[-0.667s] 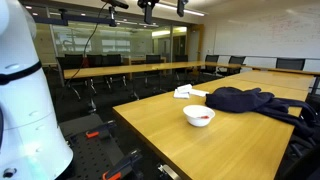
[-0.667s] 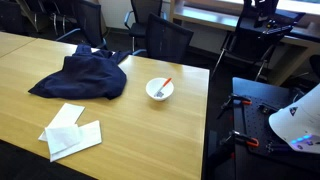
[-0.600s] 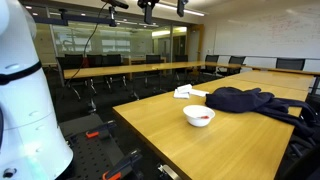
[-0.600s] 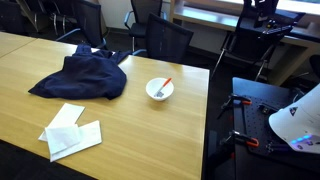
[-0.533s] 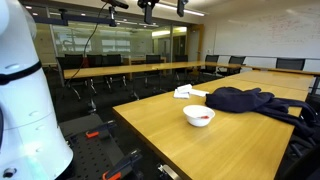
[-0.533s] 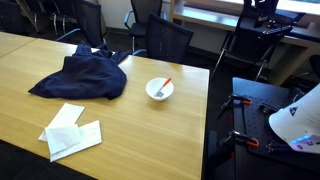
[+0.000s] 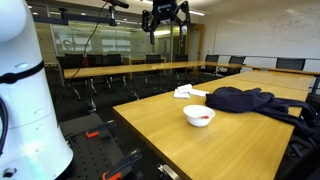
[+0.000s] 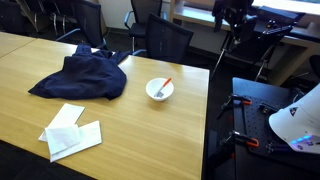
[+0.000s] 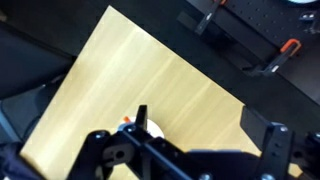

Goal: Remove the marker out of the bowl and put it on the table

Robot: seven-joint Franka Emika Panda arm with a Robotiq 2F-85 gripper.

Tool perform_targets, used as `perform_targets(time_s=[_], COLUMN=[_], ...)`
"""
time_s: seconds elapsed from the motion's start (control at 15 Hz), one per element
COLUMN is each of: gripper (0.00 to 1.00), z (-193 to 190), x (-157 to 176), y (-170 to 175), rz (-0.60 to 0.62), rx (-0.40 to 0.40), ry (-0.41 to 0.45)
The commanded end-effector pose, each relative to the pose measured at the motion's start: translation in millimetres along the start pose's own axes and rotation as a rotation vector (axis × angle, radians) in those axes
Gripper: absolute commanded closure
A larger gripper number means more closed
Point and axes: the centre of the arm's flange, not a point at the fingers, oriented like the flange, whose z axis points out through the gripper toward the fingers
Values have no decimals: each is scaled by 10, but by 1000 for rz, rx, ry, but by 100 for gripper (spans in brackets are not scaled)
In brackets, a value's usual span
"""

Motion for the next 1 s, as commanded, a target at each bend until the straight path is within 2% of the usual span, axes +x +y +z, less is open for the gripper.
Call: perform_targets(time_s=[0.0,0.27,0.33,0.6,0.67,0.8,0.93], gripper=[0,0,0,0,0,0,0], z=[300,664,619,717,805,1056,1339], x=[547,1149,928,1129,1155,1269,1379], y=[-106,-129,-280,-196,-161,-103,-35], rz=[-201,-438,-348,-416,-457,-460,-566], rx=[-46,-76,-58,-57,6,4,17], ry=[5,6,20,9,9,-2,-41])
